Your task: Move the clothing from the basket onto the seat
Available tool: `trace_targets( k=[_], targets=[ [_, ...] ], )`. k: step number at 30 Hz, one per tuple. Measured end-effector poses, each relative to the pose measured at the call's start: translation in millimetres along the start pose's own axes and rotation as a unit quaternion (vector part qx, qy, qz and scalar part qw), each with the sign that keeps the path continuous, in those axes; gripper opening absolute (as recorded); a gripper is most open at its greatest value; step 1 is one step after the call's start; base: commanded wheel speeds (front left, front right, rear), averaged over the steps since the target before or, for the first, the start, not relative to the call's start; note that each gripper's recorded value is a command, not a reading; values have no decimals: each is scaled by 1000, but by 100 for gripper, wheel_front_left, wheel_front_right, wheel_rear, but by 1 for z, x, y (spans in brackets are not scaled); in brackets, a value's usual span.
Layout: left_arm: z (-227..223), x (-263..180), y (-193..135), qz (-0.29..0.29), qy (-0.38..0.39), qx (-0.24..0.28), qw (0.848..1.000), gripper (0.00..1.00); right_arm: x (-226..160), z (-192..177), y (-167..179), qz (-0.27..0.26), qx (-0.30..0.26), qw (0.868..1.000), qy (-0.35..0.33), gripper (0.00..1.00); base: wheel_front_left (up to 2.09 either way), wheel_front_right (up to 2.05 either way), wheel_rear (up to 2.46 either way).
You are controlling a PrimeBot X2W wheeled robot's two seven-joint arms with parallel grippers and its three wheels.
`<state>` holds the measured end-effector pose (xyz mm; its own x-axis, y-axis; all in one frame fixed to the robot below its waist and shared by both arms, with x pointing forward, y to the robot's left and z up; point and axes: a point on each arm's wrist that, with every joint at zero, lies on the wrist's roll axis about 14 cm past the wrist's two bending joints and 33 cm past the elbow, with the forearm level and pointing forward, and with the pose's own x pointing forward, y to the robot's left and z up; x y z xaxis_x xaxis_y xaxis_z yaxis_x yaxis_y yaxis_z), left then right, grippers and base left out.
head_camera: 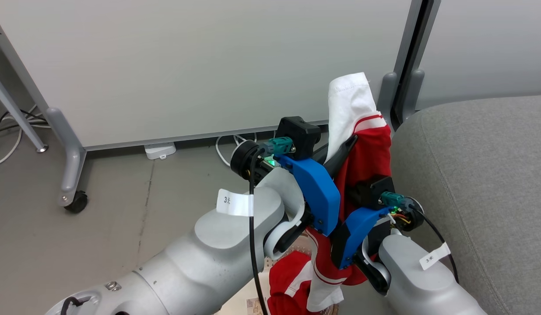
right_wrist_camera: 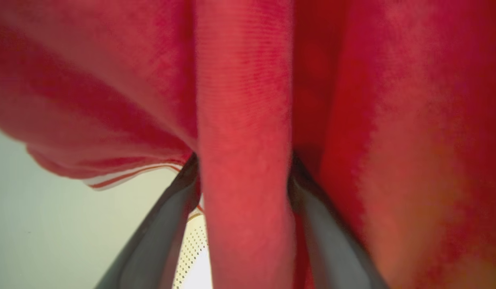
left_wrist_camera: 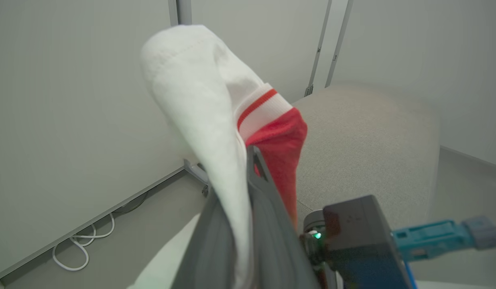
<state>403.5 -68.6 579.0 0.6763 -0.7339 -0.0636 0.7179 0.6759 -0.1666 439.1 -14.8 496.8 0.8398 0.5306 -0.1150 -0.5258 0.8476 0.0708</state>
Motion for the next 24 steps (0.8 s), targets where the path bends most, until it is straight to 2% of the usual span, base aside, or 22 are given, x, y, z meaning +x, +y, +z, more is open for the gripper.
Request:
trace_targets(
  k=[1, 24],
  targets=[
    [0, 0, 0, 0, 0, -2, 1000, 0, 0, 0, 1, 1, 2, 1000, -1, 0, 0, 0, 0],
    [-5, 3, 10, 13, 3, 7, 1000, 0, -4, 7, -2, -4, 9, 1000, -14, 0, 0, 0, 0]
  ],
)
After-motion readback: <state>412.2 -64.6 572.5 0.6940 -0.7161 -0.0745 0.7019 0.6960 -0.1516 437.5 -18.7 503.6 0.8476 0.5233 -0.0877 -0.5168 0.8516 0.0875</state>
